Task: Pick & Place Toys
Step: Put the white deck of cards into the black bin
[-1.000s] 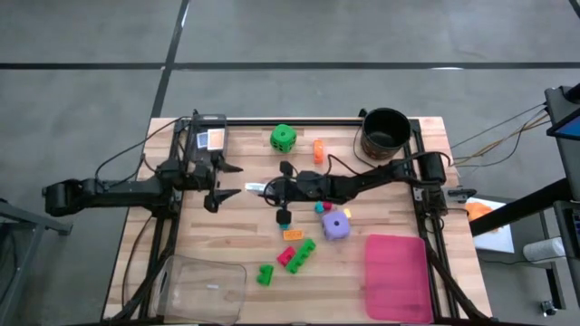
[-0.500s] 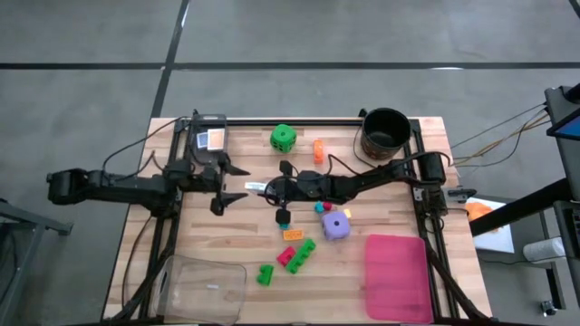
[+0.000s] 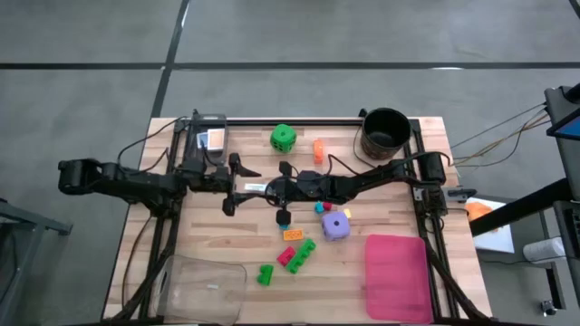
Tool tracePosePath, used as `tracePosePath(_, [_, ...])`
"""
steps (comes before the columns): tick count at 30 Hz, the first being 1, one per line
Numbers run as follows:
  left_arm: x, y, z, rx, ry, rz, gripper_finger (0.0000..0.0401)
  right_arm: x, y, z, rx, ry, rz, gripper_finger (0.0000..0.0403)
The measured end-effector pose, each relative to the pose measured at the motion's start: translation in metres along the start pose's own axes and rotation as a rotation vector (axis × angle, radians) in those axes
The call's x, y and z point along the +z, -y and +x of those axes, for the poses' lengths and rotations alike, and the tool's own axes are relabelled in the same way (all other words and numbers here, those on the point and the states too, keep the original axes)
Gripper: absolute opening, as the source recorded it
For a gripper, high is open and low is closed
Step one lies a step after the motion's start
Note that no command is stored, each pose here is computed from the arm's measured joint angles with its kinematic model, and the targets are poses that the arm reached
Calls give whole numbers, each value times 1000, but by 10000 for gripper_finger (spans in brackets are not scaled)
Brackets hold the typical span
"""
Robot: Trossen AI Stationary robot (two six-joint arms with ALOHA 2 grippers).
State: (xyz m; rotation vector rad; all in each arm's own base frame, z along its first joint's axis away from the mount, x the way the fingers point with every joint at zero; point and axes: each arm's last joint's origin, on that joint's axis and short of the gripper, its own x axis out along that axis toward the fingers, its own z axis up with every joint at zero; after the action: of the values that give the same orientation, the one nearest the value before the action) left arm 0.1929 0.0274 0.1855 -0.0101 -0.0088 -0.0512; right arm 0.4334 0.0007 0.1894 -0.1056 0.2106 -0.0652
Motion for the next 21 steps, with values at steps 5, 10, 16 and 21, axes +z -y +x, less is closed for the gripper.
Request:
tracePosePath(5, [-1,3,1,23,-5,22,192,0,0,0,-4,0,1,65])
tracePosePath(10, [-1,4,1,13,-5,43,67,0,1,0,-1,0,6,65])
tracePosePath(16, [-2,5,1,-9,-8,52,62,-1,-1,0,30,1,6,134])
tracePosePath(21, [-4,5,1,-9,-27,52,62,-1,-2,0,37,1,12,204])
